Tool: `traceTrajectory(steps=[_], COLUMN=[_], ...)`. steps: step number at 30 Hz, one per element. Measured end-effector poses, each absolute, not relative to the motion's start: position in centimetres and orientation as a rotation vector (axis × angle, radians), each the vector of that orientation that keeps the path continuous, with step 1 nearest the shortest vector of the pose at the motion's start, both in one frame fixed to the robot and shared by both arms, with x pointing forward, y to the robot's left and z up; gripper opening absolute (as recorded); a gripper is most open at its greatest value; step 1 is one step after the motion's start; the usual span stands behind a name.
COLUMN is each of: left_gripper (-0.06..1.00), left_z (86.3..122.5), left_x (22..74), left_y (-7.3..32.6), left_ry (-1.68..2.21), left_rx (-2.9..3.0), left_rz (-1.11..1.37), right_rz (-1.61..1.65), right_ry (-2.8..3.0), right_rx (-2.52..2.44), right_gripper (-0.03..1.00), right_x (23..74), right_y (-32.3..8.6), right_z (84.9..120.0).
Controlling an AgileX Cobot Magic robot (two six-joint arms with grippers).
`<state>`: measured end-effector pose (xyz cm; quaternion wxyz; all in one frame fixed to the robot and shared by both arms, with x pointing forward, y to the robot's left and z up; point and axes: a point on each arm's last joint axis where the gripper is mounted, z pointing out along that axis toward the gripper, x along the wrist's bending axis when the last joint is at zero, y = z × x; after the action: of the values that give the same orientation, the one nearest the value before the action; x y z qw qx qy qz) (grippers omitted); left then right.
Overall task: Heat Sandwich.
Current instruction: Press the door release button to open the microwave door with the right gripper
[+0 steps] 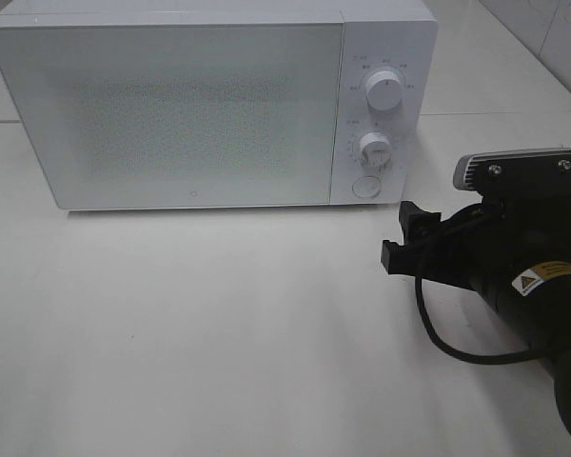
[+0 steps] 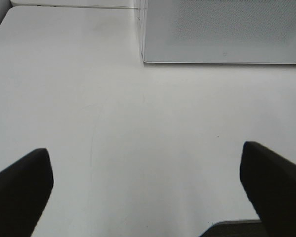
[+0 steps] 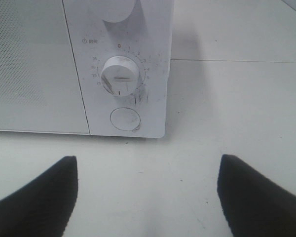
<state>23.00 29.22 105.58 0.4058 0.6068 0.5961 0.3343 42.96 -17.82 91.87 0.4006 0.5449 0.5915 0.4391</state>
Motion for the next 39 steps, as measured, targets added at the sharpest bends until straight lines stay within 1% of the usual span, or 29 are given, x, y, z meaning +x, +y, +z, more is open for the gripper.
traceTrajectory(steps=[8,13,17,22,23,27,31,32,33,35,36,37,39], left_gripper=[0.97,0.97,0.97,0.97,0.97,0.97,0.97,0.97,0.97,0.97,0.97,0.97,0.97], left_z=[105.58,105.58,105.58,105.58,105.58,105.58,105.58,105.58,105.58,105.58,105.58,105.58,105.58], left_x=[23.0,23.0,23.0,23.0,23.0,23.0,23.0,23.0,23.0,23.0,23.0,23.0,23.0], left_y=[29.22,29.22,29.22,29.22,29.22,29.22,29.22,29.22,29.22,29.22,29.22,29.22,29.22], left_ry=[1.504,1.504,1.504,1.504,1.504,1.504,1.504,1.504,1.504,1.504,1.504,1.504,1.504], left_rx=[1.531,1.531,1.531,1.531,1.531,1.531,1.531,1.531,1.531,1.531,1.531,1.531,1.531], left_rz=[0.843,0.843,0.843,0.843,0.843,0.843,0.843,0.843,0.843,0.843,0.843,0.843,0.843], right_rz=[1.236,1.377,1.567,1.651,1.703,1.761,1.839,1.839,1.856,1.867,1.875,1.875,1.876], right_ry=[1.377,1.214,0.933,0.777,0.667,0.529,0.309,0.309,0.253,0.215,0.189,0.189,0.178], right_rx=[1.559,1.765,2.047,2.175,2.256,2.346,2.473,2.473,2.501,2.52,2.532,2.532,2.54], right_gripper=[0.75,0.75,0.75,0.75,0.74,0.72,0.62,0.62,0.56,0.47,0.36,0.36,0.24], right_x=[42.96,42.96,42.96,42.96,42.96,42.96,42.96,42.96,42.96,42.96,42.96,42.96,42.95], right_y=[-17.82,-17.82,-17.82,-17.82,-17.82,-17.82,-17.82,-17.82,-17.82,-17.82,-17.82,-17.82,-17.82], right_z=[91.87,91.87,91.87,91.87,91.87,91.87,91.86,91.86,91.86,91.86,91.86,91.86,91.84])
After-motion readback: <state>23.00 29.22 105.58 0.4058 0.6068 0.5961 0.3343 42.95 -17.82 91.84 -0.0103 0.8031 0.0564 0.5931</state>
